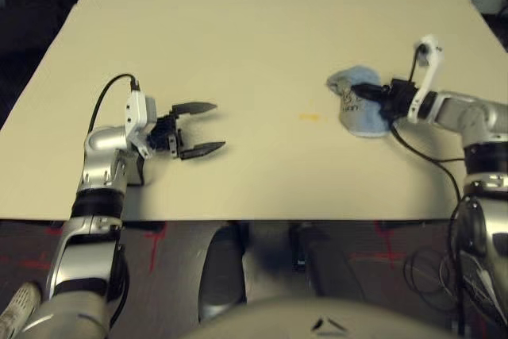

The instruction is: Wipe the water off the table with a rag.

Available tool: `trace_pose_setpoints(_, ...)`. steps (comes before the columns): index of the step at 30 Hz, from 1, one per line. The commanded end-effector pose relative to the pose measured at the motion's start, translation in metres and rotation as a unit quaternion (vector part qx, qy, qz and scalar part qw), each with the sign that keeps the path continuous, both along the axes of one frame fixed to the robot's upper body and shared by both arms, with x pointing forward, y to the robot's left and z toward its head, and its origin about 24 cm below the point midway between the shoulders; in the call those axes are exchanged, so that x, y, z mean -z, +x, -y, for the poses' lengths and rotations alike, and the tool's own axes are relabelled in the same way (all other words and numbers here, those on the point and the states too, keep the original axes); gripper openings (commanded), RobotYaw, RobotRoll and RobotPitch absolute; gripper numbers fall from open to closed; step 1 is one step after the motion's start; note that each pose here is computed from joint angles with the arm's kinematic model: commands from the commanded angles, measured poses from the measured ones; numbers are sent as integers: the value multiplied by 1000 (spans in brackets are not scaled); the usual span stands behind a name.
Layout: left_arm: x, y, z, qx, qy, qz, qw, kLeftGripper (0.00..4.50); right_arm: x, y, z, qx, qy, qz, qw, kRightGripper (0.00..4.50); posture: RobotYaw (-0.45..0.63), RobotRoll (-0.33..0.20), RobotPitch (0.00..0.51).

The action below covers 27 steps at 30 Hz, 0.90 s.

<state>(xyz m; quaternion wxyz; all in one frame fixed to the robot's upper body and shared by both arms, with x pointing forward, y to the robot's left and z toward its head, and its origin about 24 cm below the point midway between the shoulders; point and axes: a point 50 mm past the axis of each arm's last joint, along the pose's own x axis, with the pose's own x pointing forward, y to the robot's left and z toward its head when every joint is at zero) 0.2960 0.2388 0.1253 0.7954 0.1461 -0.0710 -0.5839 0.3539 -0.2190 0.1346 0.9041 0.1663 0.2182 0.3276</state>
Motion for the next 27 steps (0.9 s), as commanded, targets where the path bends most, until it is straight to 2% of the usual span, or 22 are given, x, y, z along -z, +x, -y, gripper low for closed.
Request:
trace_pose_setpoints(1,5,-3,-2,-3,11,-7,1000,4500,20,-1,-20,-38,-11,-37,999,194,126,0,218)
trace_pose_setpoints(4,5,-4,-2,-5,10,-7,1000,4500,27,-3,-41,-75,-5,-48,996,194,127,0,218)
trace_pose_setpoints(8,6,-6,-3,-6,11,-7,1000,4500,34,-8,-84,-142,14,-59,988,189,133,0,221)
trace_pose_setpoints(15,5,-5,-2,-9,9,-6,1000,4500,38,-19,-126,-202,30,-71,976,186,136,0,222)
trace_pose_setpoints(22,4,-4,-2,-9,9,-4,1000,4500,39,-33,-156,-241,55,-81,965,186,136,0,222)
trace_pose_setpoints(27,3,-3,0,-8,8,-4,1000,4500,42,-39,-156,-236,54,-85,967,185,128,0,221)
